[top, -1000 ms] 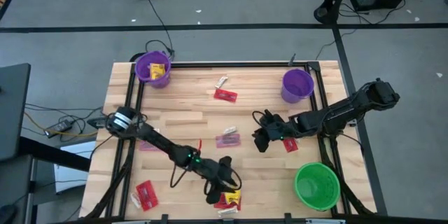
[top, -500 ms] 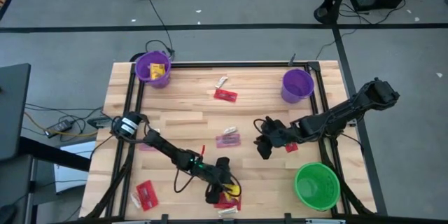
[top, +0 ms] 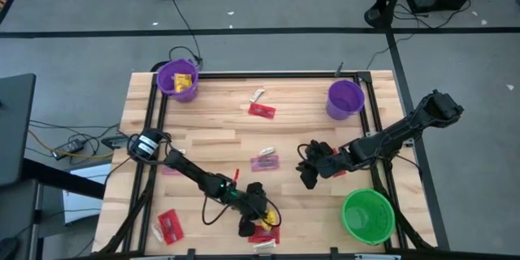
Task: Sort candy by brand, put in halloween buckets
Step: Put the yellow candy into the left purple bucket
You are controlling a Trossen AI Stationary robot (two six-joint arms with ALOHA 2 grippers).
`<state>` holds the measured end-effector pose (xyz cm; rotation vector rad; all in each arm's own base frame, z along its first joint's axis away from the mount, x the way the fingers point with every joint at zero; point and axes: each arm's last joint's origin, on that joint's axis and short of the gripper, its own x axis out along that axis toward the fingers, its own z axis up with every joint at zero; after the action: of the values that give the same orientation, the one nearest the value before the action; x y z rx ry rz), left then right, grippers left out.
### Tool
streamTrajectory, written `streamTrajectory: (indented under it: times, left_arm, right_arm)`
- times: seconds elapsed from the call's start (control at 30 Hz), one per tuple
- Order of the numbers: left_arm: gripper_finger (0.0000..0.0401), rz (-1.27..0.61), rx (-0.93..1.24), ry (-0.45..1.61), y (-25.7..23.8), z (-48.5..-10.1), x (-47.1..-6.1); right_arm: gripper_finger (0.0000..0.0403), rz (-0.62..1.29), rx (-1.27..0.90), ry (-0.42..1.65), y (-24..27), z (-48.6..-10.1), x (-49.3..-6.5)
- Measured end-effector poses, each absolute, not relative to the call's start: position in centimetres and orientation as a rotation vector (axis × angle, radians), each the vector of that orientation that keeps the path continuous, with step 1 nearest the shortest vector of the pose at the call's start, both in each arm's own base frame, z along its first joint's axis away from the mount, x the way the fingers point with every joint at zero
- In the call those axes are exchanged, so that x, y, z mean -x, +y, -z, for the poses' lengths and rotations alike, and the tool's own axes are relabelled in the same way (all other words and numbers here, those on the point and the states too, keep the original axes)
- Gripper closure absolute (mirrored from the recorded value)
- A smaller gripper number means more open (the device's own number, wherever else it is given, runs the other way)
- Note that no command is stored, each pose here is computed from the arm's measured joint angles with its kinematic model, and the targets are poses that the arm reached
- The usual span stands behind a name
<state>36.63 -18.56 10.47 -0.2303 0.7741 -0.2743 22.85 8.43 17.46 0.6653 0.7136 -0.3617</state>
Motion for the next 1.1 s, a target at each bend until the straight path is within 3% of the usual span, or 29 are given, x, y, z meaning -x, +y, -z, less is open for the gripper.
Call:
streamTrajectory:
  times: [0.27, 0.57, 0.87, 1.1]
  left_arm:
    - [0.0398, 0.205, 0.264, 0.818, -16.9, -13.1, -38.1]
    - [0.04, 0.095, 0.256, 0.752, -11.6, -21.4, -37.9]
    - [0.0399, -0.158, 0.293, 0.75, -2.5, -28.8, -33.2]
    - [0.0399, -0.409, 0.235, 0.764, 4.9, -32.2, -28.2]
  right_arm:
    - [0.0286, 0.397, -0.642, 0.68, 8.4, -17.5, -22.8]
    - [0.0286, 0.471, -0.608, 0.629, 8.0, -17.5, -22.8]
    - [0.0286, 0.576, -0.644, 0.554, 7.1, -17.6, -23.1]
    - [0.0286, 0.584, -0.704, 0.503, 6.7, -17.1, -24.3]
